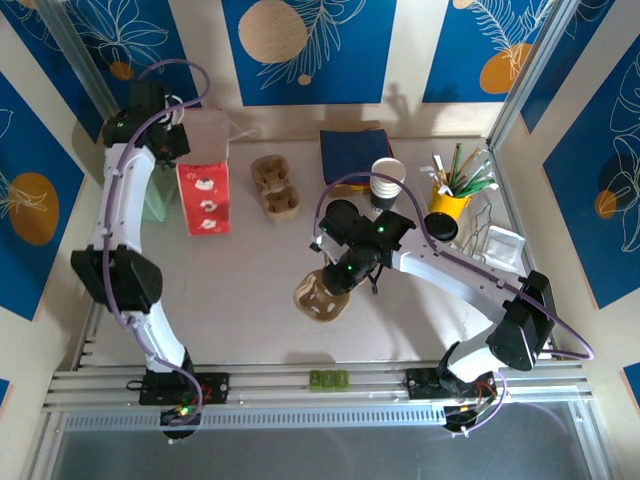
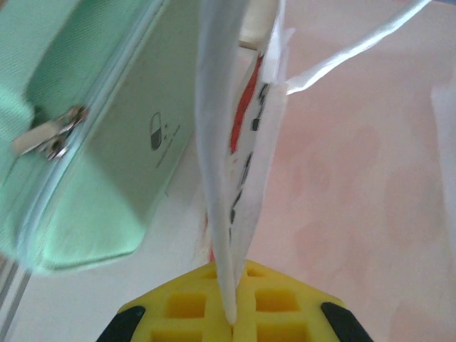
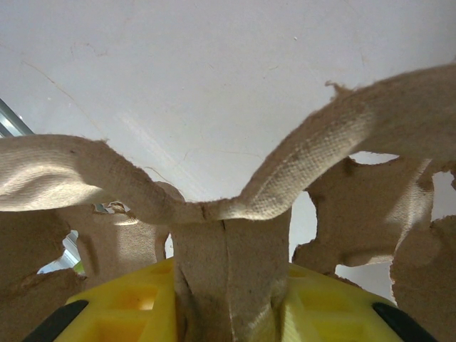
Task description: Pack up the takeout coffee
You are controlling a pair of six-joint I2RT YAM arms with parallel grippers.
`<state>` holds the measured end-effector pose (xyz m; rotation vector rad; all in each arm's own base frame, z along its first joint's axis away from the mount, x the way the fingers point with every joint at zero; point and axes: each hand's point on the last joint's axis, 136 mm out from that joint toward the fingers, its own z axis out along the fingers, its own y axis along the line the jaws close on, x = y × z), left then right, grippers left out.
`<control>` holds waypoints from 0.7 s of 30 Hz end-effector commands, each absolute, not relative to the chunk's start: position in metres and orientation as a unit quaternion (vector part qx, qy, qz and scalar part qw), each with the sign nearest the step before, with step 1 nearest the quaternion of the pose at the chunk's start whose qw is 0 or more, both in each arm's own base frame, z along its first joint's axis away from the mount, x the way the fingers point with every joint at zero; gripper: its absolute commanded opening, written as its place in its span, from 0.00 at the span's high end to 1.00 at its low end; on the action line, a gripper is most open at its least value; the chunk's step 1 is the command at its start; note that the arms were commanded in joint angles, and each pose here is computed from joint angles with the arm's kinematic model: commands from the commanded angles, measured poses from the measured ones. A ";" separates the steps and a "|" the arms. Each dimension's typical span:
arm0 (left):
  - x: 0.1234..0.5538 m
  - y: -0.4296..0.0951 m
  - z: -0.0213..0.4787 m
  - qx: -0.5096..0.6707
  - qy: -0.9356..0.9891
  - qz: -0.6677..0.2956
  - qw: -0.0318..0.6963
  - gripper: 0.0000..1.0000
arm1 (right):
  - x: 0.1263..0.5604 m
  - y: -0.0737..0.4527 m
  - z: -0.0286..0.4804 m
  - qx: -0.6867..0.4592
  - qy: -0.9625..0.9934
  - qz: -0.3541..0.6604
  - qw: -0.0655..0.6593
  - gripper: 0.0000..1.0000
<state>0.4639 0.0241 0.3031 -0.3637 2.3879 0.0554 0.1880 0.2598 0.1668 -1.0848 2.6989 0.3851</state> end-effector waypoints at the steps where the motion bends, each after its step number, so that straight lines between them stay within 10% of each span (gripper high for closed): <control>1: 0.428 0.021 0.321 -0.162 0.918 -0.008 0.361 0.99 | 0.179 0.258 0.179 -0.371 0.911 0.147 0.101 0.71; 21: 0.273 -0.043 0.295 -0.200 0.909 -0.181 0.318 1.00 | 0.171 0.242 0.207 -0.378 0.910 0.128 0.110 0.71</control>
